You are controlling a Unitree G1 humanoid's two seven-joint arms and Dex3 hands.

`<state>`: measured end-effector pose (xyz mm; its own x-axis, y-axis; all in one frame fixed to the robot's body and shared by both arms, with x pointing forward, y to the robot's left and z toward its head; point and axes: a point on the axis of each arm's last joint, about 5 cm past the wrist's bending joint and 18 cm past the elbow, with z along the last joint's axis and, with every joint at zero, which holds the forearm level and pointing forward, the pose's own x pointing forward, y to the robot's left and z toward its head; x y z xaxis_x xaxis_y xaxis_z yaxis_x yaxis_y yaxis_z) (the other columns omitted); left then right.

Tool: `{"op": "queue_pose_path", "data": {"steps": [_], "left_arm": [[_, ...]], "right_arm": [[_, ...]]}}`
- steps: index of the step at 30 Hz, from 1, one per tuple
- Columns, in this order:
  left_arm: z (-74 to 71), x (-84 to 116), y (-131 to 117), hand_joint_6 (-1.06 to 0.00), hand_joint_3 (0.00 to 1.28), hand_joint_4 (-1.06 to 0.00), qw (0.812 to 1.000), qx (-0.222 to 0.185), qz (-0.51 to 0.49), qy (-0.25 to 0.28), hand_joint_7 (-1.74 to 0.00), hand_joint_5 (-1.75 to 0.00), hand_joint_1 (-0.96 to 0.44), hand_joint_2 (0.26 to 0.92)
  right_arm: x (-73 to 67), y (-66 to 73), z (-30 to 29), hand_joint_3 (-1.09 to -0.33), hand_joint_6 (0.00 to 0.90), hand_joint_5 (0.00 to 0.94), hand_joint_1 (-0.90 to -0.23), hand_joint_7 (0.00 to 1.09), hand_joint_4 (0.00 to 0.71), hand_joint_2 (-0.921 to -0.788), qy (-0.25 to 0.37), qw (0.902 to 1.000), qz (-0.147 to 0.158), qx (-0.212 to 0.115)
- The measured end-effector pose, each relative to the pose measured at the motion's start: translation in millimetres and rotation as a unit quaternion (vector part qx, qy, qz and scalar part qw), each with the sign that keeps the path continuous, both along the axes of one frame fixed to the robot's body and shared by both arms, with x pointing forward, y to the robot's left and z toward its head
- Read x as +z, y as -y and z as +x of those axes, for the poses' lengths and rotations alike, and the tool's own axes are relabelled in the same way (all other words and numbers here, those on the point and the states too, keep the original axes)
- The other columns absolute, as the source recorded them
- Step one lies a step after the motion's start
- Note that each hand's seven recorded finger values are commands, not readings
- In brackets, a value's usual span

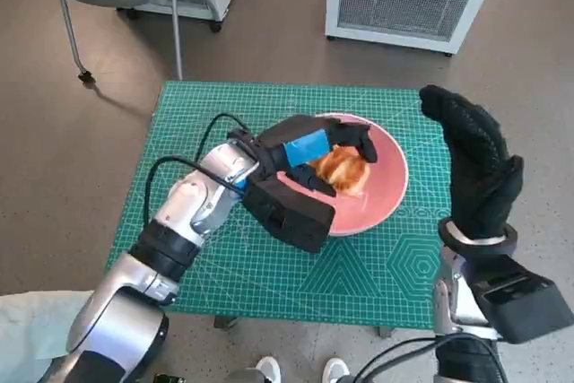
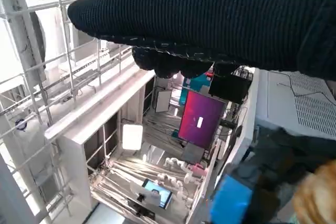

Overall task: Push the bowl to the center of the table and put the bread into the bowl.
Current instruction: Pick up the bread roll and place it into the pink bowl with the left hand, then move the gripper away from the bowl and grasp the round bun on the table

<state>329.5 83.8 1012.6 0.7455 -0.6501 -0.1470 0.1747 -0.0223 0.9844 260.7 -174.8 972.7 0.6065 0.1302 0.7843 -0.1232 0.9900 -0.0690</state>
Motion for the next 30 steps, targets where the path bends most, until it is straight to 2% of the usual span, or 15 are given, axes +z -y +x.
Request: {"op": "queue_pose_path", "data": {"steps": [2,4,10,17,30], "left_arm": [[0.1,3.0,-0.1,-0.31,0.07,-0.09,0.999,0.012,0.011,-0.034,-0.22,-0.11,-0.05,0.818],[-0.4,7.1,-0.1,-0.28,0.06,-0.05,0.998,0.023,0.019,-0.063,-0.17,-0.05,-0.07,0.808],[-8.3,27.2,-9.9,-0.28,0.04,0.00,0.993,0.027,-0.006,-0.119,-0.12,0.00,-0.11,0.790],[-27.4,50.1,-36.9,-0.28,0.03,0.00,0.993,0.019,-0.041,-0.111,-0.11,0.00,-0.12,0.775],[-64.2,84.2,-102.0,-0.24,0.01,0.00,0.995,0.052,-0.057,-0.058,-0.07,0.00,-0.13,0.746]], "right_arm": [[0.2,0.1,-0.1,-0.822,-0.001,0.018,-0.492,0.58,0.270,-0.921,0.000,1.0000,0.000,0.000],[0.4,0.4,-0.4,-0.822,-0.001,0.018,-0.493,0.58,0.270,-0.921,0.000,1.0000,0.001,0.000],[0.5,0.6,-1.1,-0.820,-0.001,0.017,-0.500,0.58,0.270,-0.921,0.000,1.0000,0.001,-0.001],[0.3,0.6,-1.8,-0.818,-0.001,0.017,-0.506,0.58,0.269,-0.921,-0.002,1.0000,0.001,0.000],[-0.1,-0.9,-1.3,-0.821,-0.001,0.016,-0.504,0.58,0.268,-0.921,-0.008,1.0000,0.003,0.003]]}}
